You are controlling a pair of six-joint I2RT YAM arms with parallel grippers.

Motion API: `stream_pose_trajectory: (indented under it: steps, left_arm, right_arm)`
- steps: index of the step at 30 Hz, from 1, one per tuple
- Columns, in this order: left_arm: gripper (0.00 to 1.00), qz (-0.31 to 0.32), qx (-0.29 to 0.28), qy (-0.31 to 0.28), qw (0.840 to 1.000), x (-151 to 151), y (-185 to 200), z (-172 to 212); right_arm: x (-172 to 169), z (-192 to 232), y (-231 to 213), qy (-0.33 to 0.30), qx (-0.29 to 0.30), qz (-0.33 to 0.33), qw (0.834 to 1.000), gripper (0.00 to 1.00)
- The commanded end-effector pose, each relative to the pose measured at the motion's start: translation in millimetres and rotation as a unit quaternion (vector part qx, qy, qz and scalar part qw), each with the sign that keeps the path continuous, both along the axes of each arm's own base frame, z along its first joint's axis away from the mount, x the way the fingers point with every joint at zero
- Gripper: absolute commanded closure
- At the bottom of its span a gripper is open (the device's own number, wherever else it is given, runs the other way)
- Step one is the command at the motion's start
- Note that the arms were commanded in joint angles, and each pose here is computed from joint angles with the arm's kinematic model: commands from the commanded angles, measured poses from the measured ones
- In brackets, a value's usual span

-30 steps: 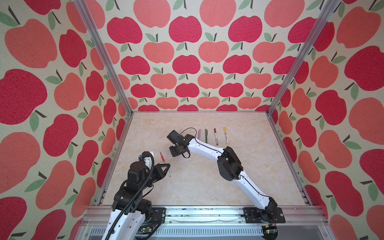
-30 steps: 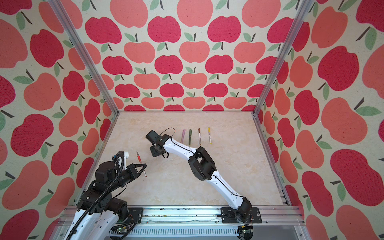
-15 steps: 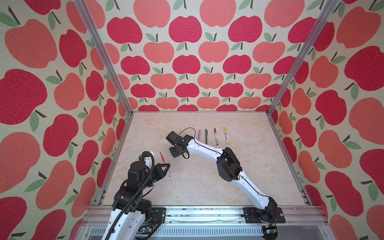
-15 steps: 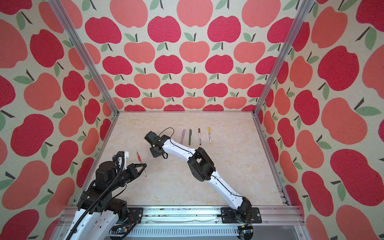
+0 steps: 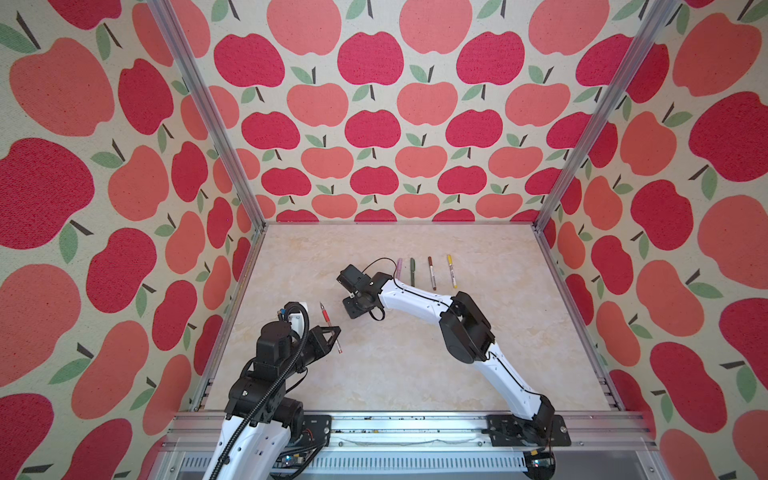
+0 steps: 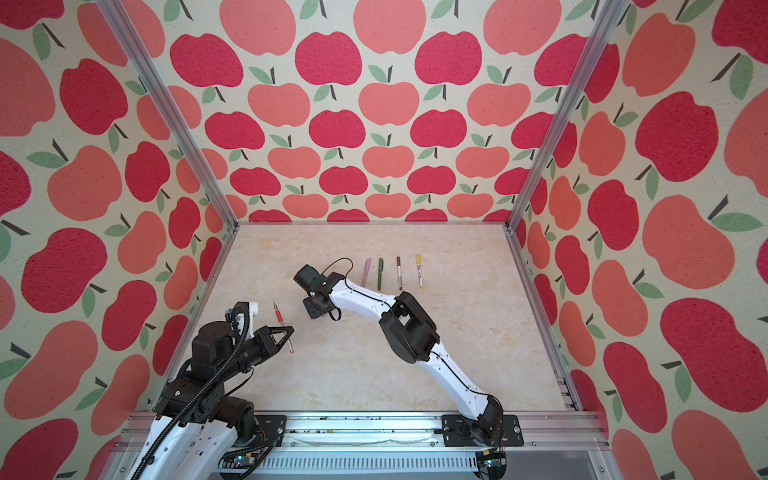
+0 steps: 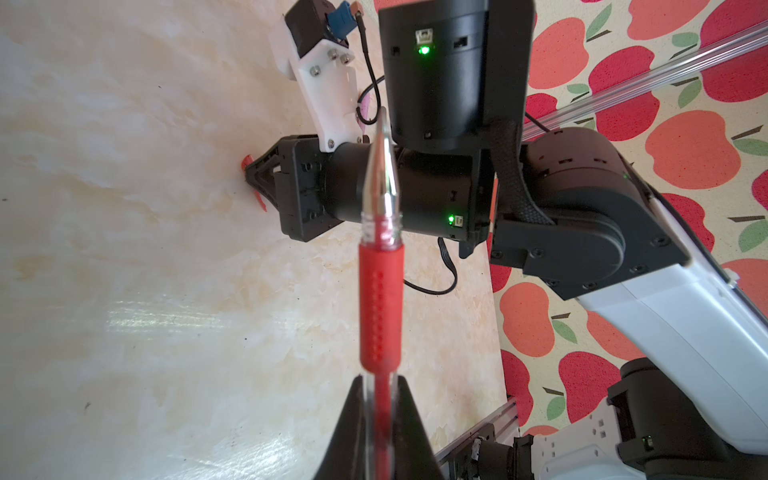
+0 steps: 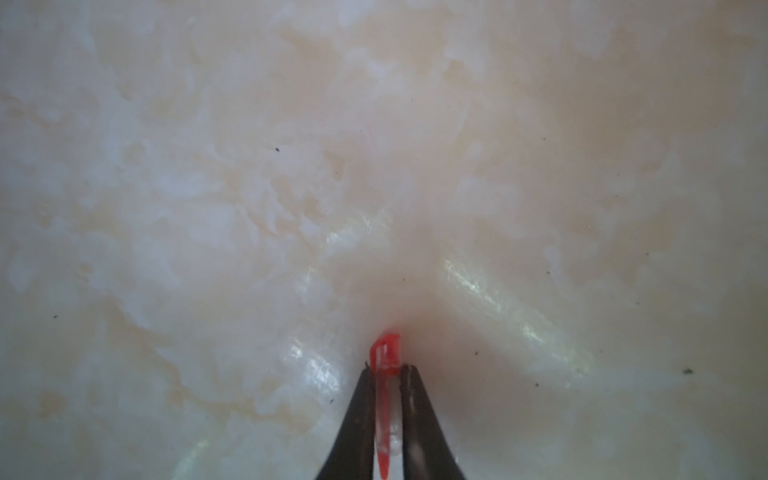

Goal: Insert the pens into the pen caps

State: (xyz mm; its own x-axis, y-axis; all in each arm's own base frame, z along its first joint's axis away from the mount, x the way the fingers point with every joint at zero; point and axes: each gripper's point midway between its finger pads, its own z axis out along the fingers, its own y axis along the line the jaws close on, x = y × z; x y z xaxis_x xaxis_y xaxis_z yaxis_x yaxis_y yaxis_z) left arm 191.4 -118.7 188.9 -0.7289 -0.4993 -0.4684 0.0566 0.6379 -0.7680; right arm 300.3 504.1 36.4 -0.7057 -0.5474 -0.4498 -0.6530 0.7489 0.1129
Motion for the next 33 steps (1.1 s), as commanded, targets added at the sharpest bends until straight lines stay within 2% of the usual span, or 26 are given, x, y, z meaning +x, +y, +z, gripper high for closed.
stream_pose_trajectory:
  steps: [1,10,18,25,29,33]
  left_arm:
    - [1.0,-0.004,-0.011,-0.002,1.0,2,-3,3]
    - [1.0,-0.008,-0.012,-0.001,1.0,4,-5,2]
    - [1.0,-0.061,-0.036,-0.004,0.997,8,-24,2]
    - [1.0,-0.141,-0.023,-0.02,0.99,10,-59,2]
    - [1.0,-0.191,-0.002,-0.029,0.981,8,-87,1]
    - [1.0,-0.22,-0.008,-0.042,0.975,8,-106,4]
  right_arm:
    - [1,17,-7,0.005,0.016,-0.006,1.0,0.9]
    - [5,34,-12,-0.002,0.031,-0.016,0.999,0.92]
    - [14,87,-33,-0.013,0.096,-0.048,0.994,0.92]
    - [27,150,-73,-0.041,0.175,-0.103,0.978,0.93]
    - [34,182,-91,-0.057,0.222,-0.135,0.964,0.93]
    - [32,206,-102,-0.062,0.268,-0.152,0.949,0.93]
